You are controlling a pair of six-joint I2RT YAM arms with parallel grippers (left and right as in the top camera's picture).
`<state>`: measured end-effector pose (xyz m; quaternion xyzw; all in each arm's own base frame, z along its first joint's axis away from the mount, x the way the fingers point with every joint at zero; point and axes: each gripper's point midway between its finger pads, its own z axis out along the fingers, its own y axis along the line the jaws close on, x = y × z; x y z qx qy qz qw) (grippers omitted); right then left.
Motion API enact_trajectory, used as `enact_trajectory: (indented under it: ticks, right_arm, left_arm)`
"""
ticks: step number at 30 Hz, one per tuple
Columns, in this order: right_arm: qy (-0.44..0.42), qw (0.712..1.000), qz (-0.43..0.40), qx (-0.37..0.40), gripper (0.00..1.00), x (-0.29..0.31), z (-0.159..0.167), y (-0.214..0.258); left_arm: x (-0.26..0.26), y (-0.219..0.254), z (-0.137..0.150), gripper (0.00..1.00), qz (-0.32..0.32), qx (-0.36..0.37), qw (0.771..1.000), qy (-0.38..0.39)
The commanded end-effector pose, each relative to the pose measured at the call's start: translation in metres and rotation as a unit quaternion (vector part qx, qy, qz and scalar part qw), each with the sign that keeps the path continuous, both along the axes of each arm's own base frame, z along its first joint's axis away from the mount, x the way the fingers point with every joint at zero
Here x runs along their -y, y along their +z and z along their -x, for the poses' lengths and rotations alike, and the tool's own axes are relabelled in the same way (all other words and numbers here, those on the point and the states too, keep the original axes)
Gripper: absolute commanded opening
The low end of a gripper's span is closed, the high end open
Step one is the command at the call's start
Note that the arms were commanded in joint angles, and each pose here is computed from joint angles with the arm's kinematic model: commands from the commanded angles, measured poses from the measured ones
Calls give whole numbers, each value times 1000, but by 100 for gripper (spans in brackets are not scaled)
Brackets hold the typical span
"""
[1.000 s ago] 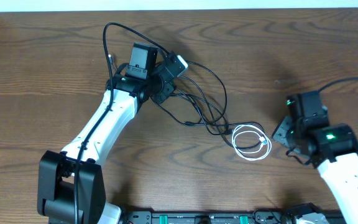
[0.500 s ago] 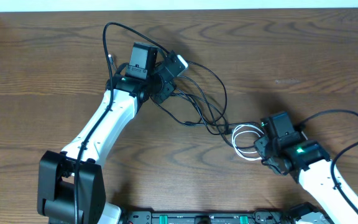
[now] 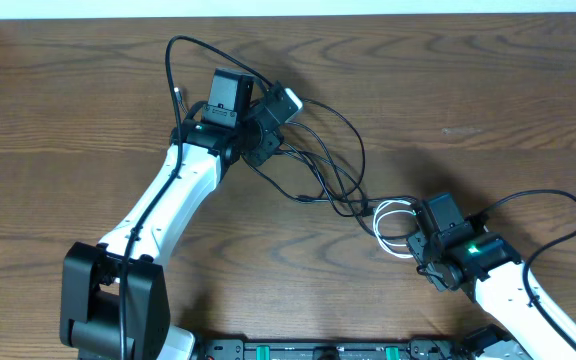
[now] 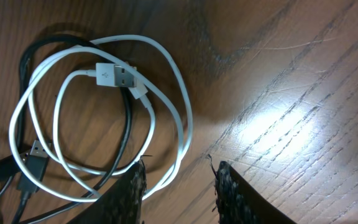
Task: Untangle cables
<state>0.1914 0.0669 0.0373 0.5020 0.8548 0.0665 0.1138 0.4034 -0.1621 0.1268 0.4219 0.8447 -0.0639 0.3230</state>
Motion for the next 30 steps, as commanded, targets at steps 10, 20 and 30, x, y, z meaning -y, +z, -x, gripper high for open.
enact_trajectory:
  ticks: [10,20,30]
  right_arm:
    - [-16,999,43,12,37,15,-2,-2]
    - [-14,998,57,-17,38,15,-2,-18]
    - [-14,997,65,-34,35,14,-4,-30]
  left_arm:
    - [-4,6,-2,8,4,7,1000,11]
    - [-4,6,-2,8,4,7,1000,11]
    - [-4,6,-2,8,4,7,1000,11]
